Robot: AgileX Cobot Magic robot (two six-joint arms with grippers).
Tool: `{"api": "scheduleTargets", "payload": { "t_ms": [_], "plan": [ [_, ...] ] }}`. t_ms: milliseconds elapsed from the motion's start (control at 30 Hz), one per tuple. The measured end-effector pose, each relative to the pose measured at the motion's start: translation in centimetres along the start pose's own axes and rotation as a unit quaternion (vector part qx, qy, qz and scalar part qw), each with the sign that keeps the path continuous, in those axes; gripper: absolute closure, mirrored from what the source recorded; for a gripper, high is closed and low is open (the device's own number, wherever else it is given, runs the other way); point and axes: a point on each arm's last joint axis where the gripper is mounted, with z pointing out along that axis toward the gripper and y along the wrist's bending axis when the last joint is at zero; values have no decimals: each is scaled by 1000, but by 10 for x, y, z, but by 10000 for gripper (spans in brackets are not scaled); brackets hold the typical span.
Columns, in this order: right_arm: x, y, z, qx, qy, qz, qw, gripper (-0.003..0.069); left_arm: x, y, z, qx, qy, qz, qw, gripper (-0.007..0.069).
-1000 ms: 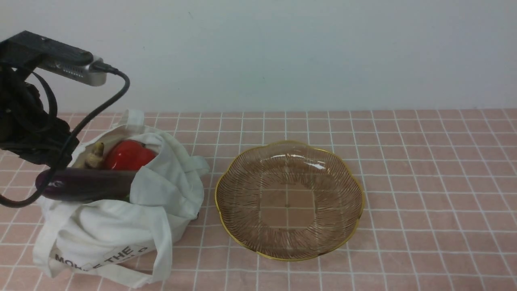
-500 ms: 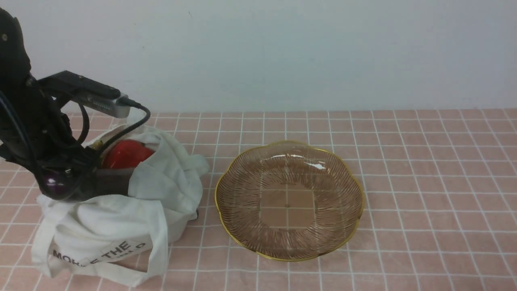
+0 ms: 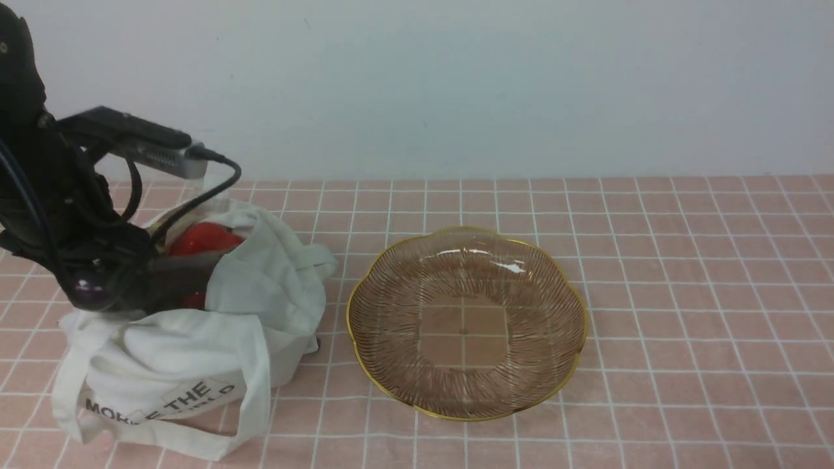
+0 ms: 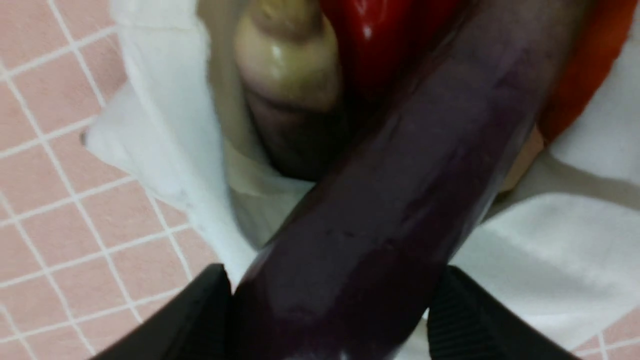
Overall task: Take vegetables from bag on pink coffee tablecloth place on plate.
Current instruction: 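Take the eggplant out of the bag and place it in the plate with the left gripper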
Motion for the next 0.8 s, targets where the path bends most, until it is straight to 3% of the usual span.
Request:
{"api": "scheduleTargets", "payload": {
  "t_ms": [333, 433, 467, 667, 800],
  "plan": [
    [0, 0, 0, 0, 0, 0, 1000, 673, 20, -18, -95, -31, -144, -24, 989, 179],
    [0, 0, 0, 0, 0, 0, 1000, 673, 26, -42, -112, -2, -173, 2, 985, 179],
    [0, 0, 0, 0, 0, 0, 1000, 673, 25, -60, -114, 29, -179, 22, 983, 179],
    [0, 0, 0, 0, 0, 0, 1000, 673, -13, -117, -90, 98, -207, 84, 970, 179],
    [0, 0, 0, 0, 0, 0, 1000, 673, -51, -167, -31, 120, -181, 127, 968, 179]
  ]
}}
